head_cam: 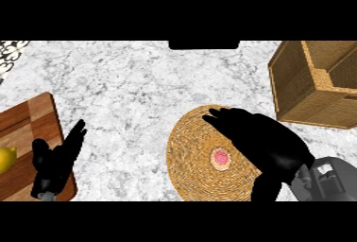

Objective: Pick the cupcake from the placemat and place it in the basket

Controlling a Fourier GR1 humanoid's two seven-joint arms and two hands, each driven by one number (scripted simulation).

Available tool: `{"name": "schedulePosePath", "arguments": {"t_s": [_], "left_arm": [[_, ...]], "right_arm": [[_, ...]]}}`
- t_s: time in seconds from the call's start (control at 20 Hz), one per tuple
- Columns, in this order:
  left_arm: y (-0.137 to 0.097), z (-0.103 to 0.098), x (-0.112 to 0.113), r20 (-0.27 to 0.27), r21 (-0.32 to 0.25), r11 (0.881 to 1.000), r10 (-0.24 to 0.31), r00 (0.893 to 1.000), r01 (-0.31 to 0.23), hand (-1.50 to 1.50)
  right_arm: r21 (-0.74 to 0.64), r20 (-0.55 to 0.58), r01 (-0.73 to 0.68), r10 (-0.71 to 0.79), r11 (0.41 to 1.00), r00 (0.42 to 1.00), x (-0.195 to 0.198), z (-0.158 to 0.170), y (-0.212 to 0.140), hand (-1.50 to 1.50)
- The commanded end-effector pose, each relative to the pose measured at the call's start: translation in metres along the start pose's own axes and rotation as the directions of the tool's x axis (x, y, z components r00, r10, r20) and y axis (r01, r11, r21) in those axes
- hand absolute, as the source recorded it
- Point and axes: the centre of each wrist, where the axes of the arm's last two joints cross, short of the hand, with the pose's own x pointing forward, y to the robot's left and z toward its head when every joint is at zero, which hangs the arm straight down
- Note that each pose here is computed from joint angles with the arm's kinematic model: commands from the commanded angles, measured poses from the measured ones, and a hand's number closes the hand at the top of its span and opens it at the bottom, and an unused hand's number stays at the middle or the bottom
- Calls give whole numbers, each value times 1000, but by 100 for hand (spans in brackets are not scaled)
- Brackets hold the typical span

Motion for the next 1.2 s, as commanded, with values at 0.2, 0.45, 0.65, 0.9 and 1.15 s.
{"name": "schedulePosePath", "arguments": {"t_s": [0.2, 0.45, 0.65, 0.9, 1.15], "left_arm": [[5, 15, -42, -166, 8, 1000, 9, 986, -7, 0], [-18, 9, -44, -184, -15, 1000, -6, 983, 4, 0], [-10, 16, -46, -177, -4, 1000, 1, 984, -1, 0], [-2, 6, -32, -169, -8, 1000, 5, 986, -6, 0], [19, 3, -35, -173, 3, 1000, 6, 985, -6, 0]], "right_arm": [[-9, -9, 0, 0, 1000, 1000, -10, -8, 14, -150], [-9, 6, -6, 6, 1000, 1000, -11, -23, 40, -150], [-22, 5, 3, -3, 1000, 1000, -8, -34, 32, -150], [48, -54, -55, 58, 997, 997, -5, -46, 49, -150], [66, -70, -61, 66, 996, 995, -10, -51, 67, -150]]}}
